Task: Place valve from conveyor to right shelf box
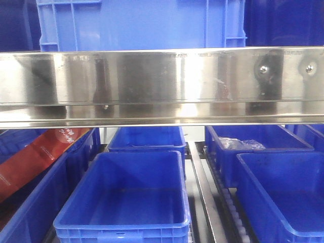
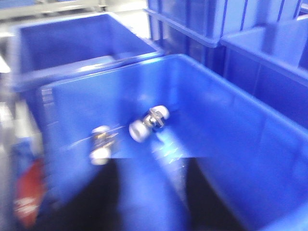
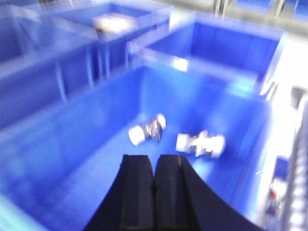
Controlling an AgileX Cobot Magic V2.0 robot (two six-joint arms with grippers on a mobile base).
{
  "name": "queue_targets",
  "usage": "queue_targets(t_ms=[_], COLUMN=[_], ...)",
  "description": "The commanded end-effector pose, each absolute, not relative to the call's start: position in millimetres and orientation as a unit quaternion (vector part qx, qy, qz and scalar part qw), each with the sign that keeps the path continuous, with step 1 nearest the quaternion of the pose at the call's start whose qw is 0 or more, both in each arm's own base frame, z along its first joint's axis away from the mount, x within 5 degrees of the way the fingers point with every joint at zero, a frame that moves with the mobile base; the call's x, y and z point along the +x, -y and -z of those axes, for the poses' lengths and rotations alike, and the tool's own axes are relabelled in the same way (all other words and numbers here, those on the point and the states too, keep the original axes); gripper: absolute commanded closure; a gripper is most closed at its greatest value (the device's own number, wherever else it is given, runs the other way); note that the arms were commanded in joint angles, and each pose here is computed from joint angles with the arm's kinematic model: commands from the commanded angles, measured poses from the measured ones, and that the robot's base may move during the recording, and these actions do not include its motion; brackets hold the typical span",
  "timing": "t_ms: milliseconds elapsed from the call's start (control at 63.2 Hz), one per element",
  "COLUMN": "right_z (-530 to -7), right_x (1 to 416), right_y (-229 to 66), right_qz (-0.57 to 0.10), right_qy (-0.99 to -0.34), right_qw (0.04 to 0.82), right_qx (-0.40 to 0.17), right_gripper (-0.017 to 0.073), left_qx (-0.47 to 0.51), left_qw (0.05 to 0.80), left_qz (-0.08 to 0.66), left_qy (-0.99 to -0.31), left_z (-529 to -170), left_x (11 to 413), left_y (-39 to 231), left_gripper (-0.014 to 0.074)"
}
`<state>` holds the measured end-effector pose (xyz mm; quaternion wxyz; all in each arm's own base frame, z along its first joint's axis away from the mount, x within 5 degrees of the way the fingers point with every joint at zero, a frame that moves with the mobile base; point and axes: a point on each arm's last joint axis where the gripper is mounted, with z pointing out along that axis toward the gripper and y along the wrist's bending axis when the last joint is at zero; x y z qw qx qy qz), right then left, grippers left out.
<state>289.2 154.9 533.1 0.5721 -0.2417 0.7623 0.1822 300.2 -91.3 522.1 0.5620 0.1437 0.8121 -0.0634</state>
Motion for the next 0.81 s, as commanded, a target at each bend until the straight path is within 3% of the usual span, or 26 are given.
queue_targets(t_ms=[0, 237, 538, 791], right_z=[-538, -516, -438, -373], right_x=[272, 229, 177, 132], right_y=[-145, -120, -92, -68], right_qz=[-0.168, -0.156, -0.151, -0.148], right_qy=[-0.758, -0.741, -0.738, -0.727], right_qw=[0.581, 0.613, 0.625, 0.642], right_qx=[-0.244, -0.226, -0.206, -0.193], right_gripper=[0.0715, 0.0715, 0.0715, 0.0715], left_qx=[0.141, 0.103, 0.105, 0.11], left_qw=[0.552, 0.57, 0.641, 0.665], left_qz=[0.05, 0.041, 0.062, 0.07], left_qy=[-0.82, -0.814, -0.758, -0.735], left_z=[-526, -496, -441, -379], left_x=[283, 237, 148, 106], left_y=[84, 64, 40, 28], left_gripper=[0.0704, 0.0704, 0.0704, 0.0704])
